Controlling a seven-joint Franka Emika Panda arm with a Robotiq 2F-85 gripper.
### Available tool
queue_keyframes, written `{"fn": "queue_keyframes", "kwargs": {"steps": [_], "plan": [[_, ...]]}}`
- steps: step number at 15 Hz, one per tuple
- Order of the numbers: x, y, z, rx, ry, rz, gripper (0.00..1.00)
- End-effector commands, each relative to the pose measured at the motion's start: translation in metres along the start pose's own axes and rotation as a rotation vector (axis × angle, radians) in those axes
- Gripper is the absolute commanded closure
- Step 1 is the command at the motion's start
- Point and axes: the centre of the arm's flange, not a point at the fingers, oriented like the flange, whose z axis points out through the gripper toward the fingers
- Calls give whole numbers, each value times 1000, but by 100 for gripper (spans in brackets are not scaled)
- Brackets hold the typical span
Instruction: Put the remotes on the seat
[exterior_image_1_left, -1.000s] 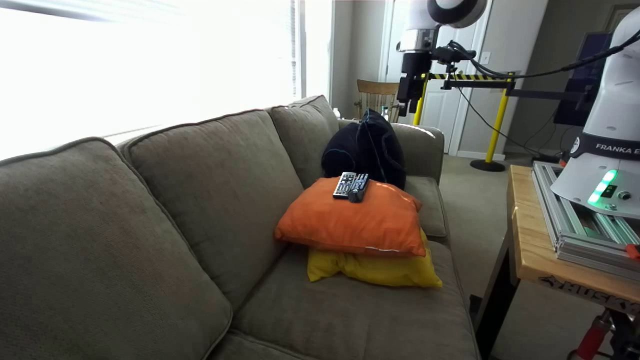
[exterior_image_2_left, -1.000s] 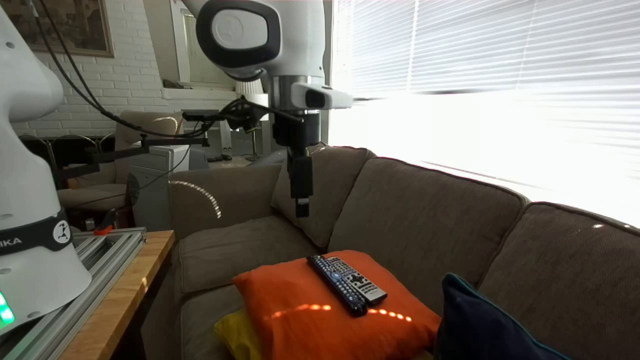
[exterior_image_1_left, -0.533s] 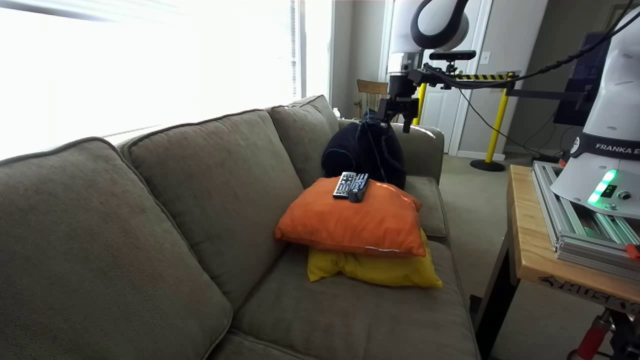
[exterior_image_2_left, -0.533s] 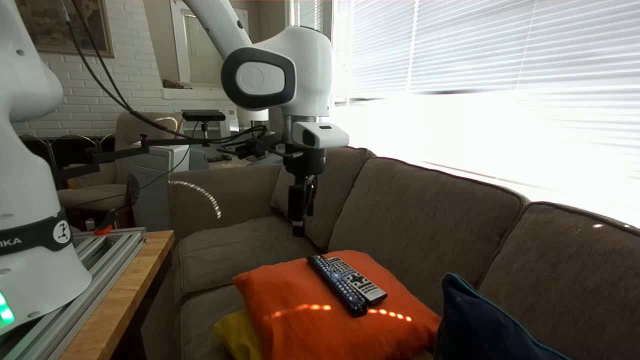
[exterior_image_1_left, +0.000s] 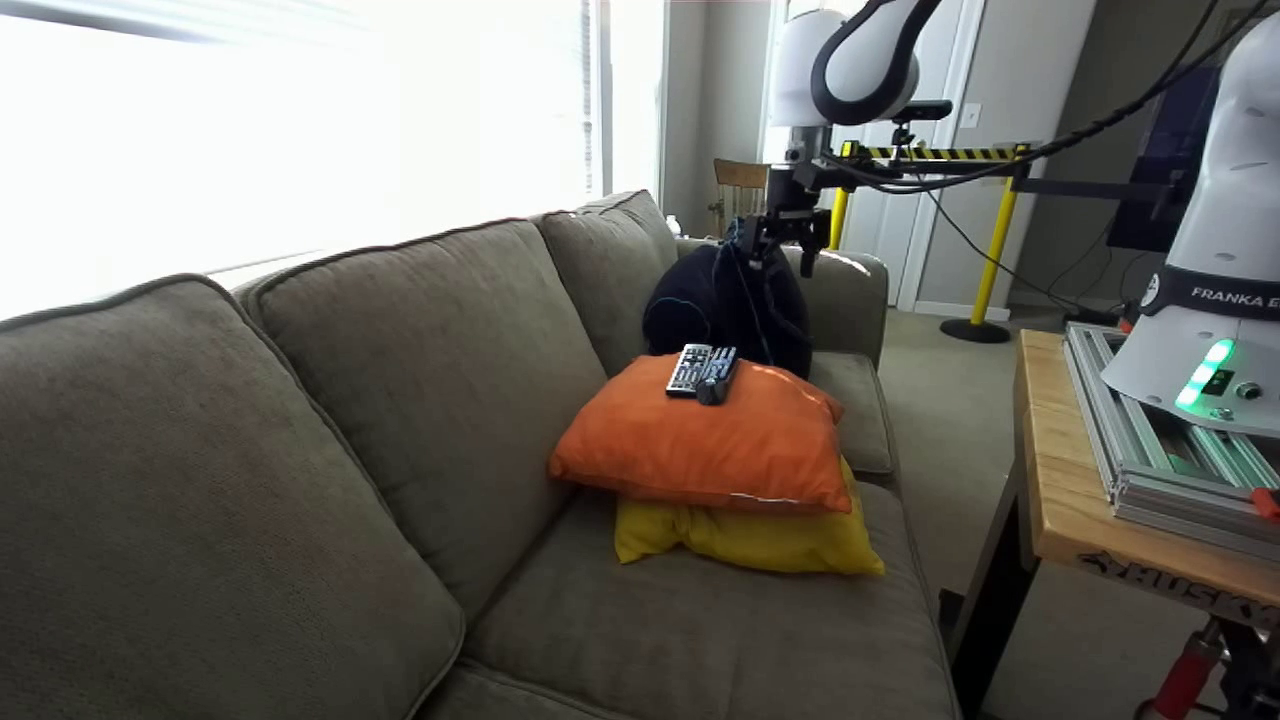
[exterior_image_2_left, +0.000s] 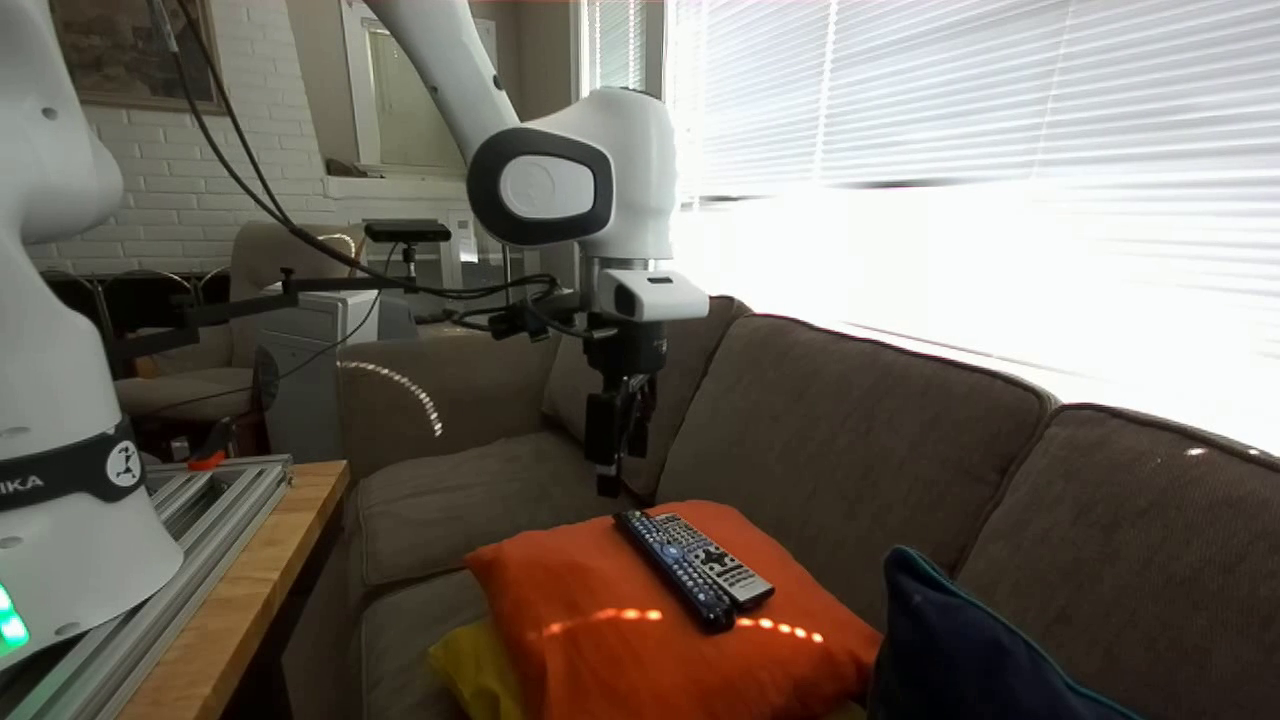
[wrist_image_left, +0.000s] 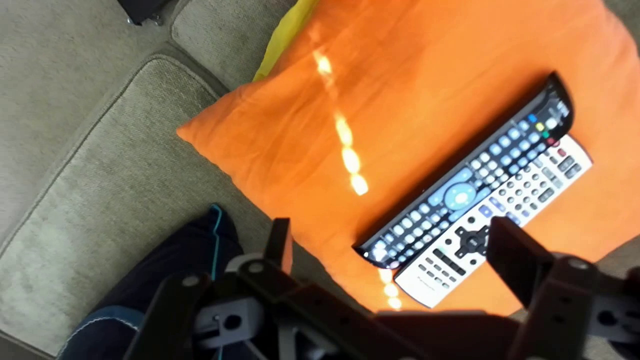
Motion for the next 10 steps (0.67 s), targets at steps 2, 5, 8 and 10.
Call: {"fn": "queue_keyframes", "kwargs": {"steps": [2,5,8,10], "plan": [[33,-21,43,7,66,238,0],[39,-29,62,25,19,274,0],[37,-44,82,47,-48,232,0],[35,-55,94,63,-47,174,0]]}}
